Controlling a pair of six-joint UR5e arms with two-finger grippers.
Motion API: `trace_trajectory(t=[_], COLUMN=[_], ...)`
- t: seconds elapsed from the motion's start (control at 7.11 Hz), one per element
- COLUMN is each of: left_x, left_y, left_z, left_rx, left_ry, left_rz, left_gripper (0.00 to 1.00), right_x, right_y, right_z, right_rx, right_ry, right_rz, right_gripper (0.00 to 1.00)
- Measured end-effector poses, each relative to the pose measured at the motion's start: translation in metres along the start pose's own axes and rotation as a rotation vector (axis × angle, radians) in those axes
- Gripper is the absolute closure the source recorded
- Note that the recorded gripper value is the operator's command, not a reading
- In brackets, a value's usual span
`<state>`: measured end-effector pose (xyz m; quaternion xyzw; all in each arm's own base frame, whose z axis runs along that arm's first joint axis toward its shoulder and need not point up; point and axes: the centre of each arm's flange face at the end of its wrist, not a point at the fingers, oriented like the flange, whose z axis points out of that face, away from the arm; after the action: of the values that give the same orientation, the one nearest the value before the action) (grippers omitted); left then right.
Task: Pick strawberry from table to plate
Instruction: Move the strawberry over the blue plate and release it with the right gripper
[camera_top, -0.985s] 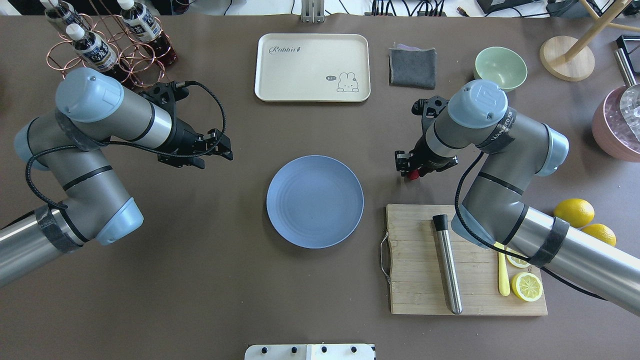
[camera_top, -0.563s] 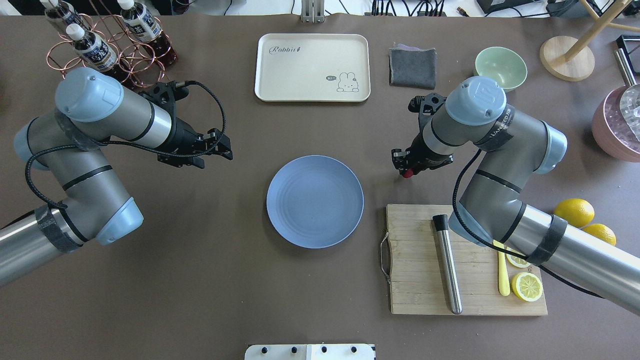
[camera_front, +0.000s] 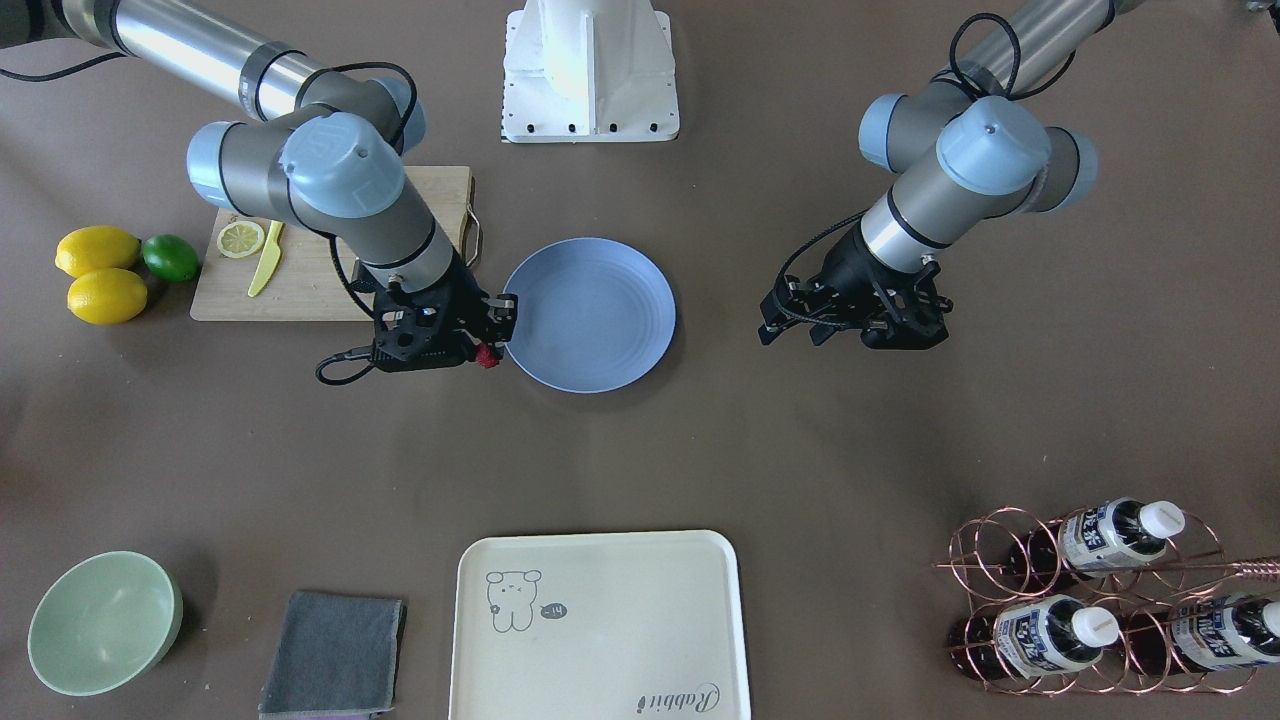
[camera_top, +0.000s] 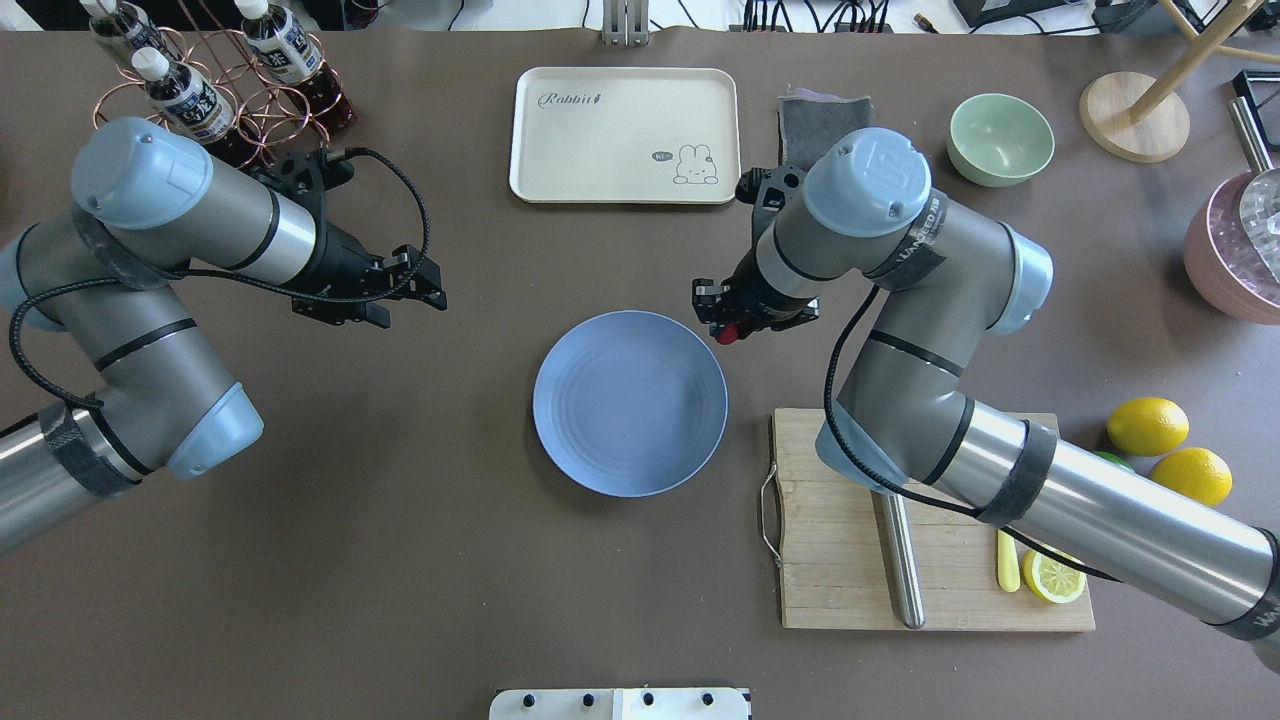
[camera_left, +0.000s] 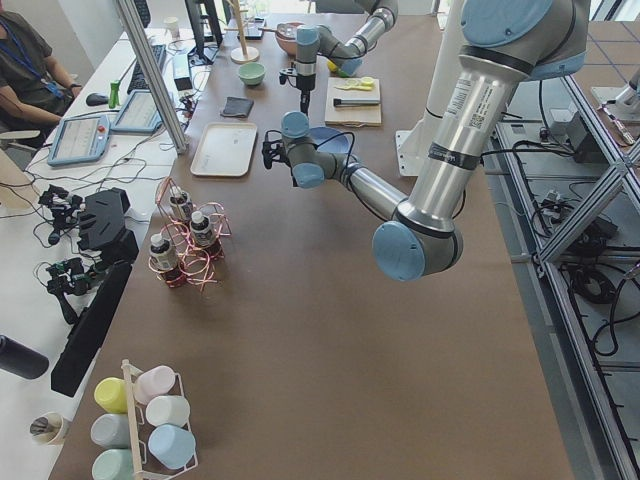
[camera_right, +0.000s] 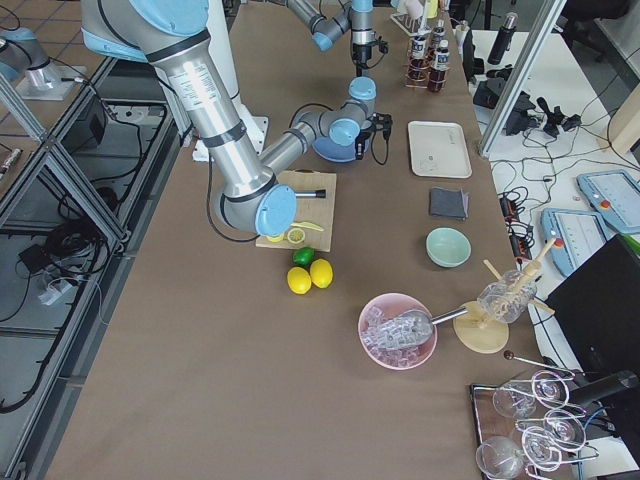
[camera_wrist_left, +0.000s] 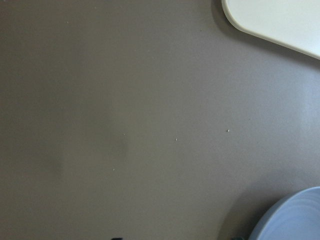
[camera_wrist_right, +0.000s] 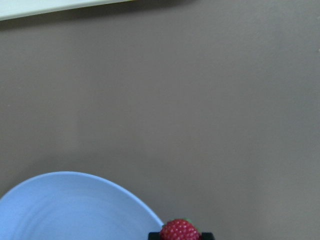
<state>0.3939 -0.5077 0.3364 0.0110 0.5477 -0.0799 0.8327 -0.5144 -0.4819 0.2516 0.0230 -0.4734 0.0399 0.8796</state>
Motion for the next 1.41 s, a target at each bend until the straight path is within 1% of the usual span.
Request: trace_trajectory(t=[0.14, 0.42, 0.56, 0.84, 0.99, 1.13, 1.41], left_x=[-0.013, -0.034, -0.042, -0.051, -0.054, -0.056, -0.057], left_y=[-0.013, -0.032, -0.035, -0.036, -0.034, -0.033, -0.033], left_z=[-0.008, -0.017, -0.019, -0.021, -0.022, -0.023, -0.023], left_rx=[0.001, 0.006, 0.005, 0.004, 0.003, 0.003, 0.003], left_ry=[-0.012, -0.047, -0.057, -0.064, -0.066, -0.067, -0.068], left_rz=[0.018, 0.049, 0.054, 0.053, 0.051, 0.05, 0.05], left_gripper=[0.22, 0.22, 0.22, 0.22, 0.22, 0.22, 0.21], right_x=[-0.027, -0.06, -0.067, -0.073, -0.074, -0.073, -0.072], right_y=[0.02, 0.057, 0.066, 0.071, 0.071, 0.07, 0.067], right_z=[0.007, 0.028, 0.039, 0.053, 0.054, 0.055, 0.053], right_rx=[0.005, 0.021, 0.025, 0.022, 0.021, 0.023, 0.028], right_ry=[-0.013, -0.011, 0.001, 0.017, 0.019, 0.021, 0.022], right_rz=[0.017, 0.012, 0.007, 0.004, 0.004, 0.005, 0.009], right_gripper=[1.0, 1.0, 1.0, 1.0, 0.61, 0.01, 0.0])
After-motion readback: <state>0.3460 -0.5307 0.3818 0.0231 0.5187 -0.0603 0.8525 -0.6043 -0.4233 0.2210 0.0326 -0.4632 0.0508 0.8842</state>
